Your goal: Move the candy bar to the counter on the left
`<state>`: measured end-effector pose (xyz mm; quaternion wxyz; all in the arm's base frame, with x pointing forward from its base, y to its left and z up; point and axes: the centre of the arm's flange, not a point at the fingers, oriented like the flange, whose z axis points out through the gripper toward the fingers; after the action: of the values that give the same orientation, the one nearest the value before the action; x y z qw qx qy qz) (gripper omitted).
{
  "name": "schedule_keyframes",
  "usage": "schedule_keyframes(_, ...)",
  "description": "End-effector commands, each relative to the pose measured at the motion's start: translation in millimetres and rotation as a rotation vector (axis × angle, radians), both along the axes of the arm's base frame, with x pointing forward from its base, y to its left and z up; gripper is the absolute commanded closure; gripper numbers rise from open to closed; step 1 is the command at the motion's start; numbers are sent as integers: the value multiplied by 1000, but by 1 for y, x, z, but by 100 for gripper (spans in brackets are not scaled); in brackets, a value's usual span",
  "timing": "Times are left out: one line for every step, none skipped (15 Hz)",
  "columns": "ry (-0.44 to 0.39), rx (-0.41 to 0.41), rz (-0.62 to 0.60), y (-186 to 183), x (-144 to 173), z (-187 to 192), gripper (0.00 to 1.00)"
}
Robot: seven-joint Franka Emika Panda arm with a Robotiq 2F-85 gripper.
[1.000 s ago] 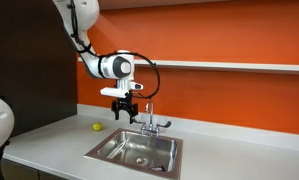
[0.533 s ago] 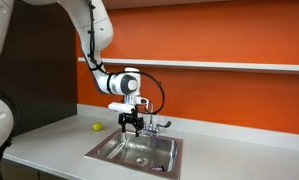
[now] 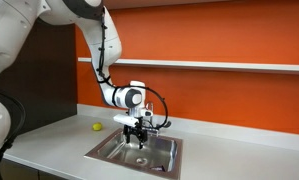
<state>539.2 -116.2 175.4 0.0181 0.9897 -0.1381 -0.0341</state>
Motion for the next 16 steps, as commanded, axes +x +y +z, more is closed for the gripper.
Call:
schedule_keyframes(-16, 8, -40, -14, 10, -24, 0)
schedule_keyframes(-17, 6, -50, -18, 11, -30, 0)
schedule_keyframes(-16, 5, -59, -21, 11, -37, 0)
schedule_keyframes(-13, 4, -68, -25, 12, -44, 0)
schedule_keyframes(-10, 4, -75, -29, 12, -50, 0)
schedule_keyframes(-8, 4, -81, -31, 13, -57, 0)
schedule_keyframes(-4, 5, -87, -34, 12, -63, 0)
schedule_keyframes(-1, 6, -94, -37, 12, -68, 0)
schedule_keyframes(4, 7, -99, -40, 12, -73, 0)
schedule_keyframes(8, 7, -104, -42, 12, -78, 0)
schedule_keyframes(12, 6, -108, -44, 12, -83, 0)
schedule_keyframes(15, 6, -110, -46, 12, -87, 0)
schedule_keyframes(18, 8, -113, -48, 12, -91, 0)
schedule_keyframes(21, 7, -115, -50, 13, -95, 0)
schedule_keyframes(26, 8, -119, -51, 13, -98, 0)
schedule_keyframes(27, 6, -121, -53, 13, -101, 0)
